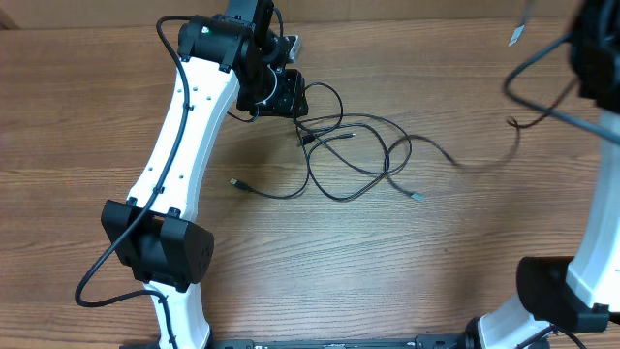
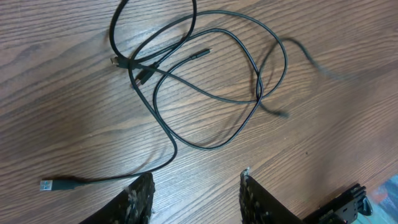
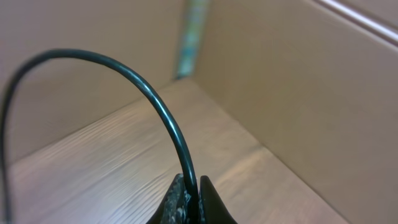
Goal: Untangle cables
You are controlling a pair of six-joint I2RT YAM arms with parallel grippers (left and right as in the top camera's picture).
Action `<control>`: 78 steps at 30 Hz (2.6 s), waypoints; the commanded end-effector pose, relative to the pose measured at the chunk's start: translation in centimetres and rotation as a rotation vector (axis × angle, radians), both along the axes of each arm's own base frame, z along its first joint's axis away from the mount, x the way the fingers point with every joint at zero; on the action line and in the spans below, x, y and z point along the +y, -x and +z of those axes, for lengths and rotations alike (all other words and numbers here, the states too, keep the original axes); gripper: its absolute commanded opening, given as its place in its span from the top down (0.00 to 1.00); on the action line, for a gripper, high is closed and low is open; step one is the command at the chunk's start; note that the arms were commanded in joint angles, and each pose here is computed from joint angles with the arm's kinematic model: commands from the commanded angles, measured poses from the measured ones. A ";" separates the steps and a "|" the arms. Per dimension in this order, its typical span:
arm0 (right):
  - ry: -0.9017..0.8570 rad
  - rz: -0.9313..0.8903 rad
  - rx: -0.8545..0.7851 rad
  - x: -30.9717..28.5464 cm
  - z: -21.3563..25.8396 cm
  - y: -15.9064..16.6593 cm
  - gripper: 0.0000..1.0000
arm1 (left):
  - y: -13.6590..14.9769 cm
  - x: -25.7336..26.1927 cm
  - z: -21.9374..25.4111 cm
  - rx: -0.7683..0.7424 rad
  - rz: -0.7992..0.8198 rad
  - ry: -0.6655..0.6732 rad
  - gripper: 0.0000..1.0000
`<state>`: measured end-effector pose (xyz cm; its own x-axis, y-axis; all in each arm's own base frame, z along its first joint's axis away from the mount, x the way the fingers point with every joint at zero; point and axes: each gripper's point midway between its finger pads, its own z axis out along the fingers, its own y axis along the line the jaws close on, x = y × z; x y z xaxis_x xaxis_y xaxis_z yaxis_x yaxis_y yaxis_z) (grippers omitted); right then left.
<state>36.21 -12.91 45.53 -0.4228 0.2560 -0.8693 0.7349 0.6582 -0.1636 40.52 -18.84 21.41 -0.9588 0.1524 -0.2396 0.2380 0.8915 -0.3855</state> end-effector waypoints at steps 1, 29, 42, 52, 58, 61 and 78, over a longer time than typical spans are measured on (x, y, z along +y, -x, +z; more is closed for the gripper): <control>-0.027 -0.146 -0.067 -3.3 0.3 1.5 0.96 | 0.2 -0.5 0.0 0.000 -0.022 0.010 0.55; -0.854 0.496 0.299 6.2 -18.2 -3.1 0.23 | 0.2 -0.4 -0.2 -0.007 -0.022 -0.018 0.54; -1.044 0.415 0.426 14.4 -28.3 -3.6 0.00 | 0.3 -0.5 -0.2 -0.004 -0.026 -0.018 0.55; -1.021 0.064 0.291 16.5 -33.8 -4.9 0.00 | 0.4 -0.5 -0.3 0.003 -0.026 -0.020 0.55; -1.087 0.003 0.180 19.4 -35.5 -6.0 0.00 | 0.7 -0.7 -0.3 0.008 -0.031 -0.022 0.55; -1.111 -0.086 0.129 19.3 -36.5 -6.0 0.00 | 0.7 -0.6 -0.3 0.008 -0.031 -0.022 0.55; -1.130 -0.289 0.075 17.9 -38.9 -5.3 0.01 | 1.0 -0.7 -0.4 0.025 -0.030 -0.025 0.57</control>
<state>40.89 5.17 6.51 -0.2524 0.9657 -0.0615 0.8997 0.2576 0.3524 39.61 -19.35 21.18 -0.9612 0.1735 -0.2146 0.2454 0.8932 -0.3767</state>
